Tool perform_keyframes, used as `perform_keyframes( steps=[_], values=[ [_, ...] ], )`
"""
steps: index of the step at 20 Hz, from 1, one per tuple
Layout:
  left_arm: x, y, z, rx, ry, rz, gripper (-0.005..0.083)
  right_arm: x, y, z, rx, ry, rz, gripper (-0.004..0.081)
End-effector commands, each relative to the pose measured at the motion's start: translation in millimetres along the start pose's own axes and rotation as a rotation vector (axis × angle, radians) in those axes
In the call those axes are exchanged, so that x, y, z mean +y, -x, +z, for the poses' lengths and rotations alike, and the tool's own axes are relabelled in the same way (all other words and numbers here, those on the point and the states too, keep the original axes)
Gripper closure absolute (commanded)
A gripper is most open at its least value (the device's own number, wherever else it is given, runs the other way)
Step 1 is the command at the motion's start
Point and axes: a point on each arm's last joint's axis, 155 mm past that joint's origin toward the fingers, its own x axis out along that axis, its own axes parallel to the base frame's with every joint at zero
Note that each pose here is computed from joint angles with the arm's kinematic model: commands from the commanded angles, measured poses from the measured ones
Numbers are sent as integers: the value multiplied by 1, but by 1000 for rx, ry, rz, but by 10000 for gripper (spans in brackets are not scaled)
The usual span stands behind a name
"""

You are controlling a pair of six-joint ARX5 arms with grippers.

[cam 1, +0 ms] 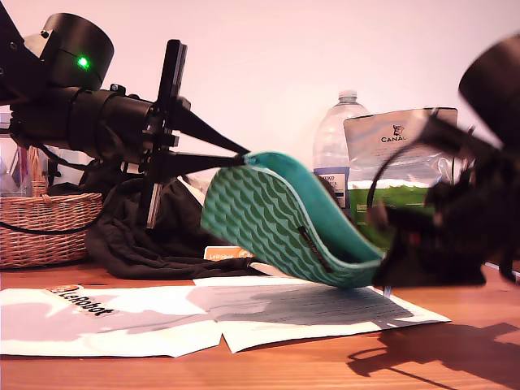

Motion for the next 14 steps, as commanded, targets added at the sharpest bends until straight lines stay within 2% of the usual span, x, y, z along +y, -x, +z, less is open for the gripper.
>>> perform_keyframes(
  steps=[1,4,8,10,12,14],
  values=[
    [7,-6,-7,16,-18,19,793,3,5,9,-20,-42,6,783],
    [11,-12,-16,37,-29,39,793,5,6,3,17,-103,5,783],
    [11,-16,-26,75,-79,34,773,7,5,3,36,-79,-6,782],
    [11,-14,-29,97,-124,27,646,4,5,-2,58,-61,-22,782],
    [17,-8,-31,117,-124,31,460,3,5,-5,77,-38,-26,783],
    [30,0,-31,121,-121,65,449,2,5,-7,83,-16,-26,783]
  ],
)
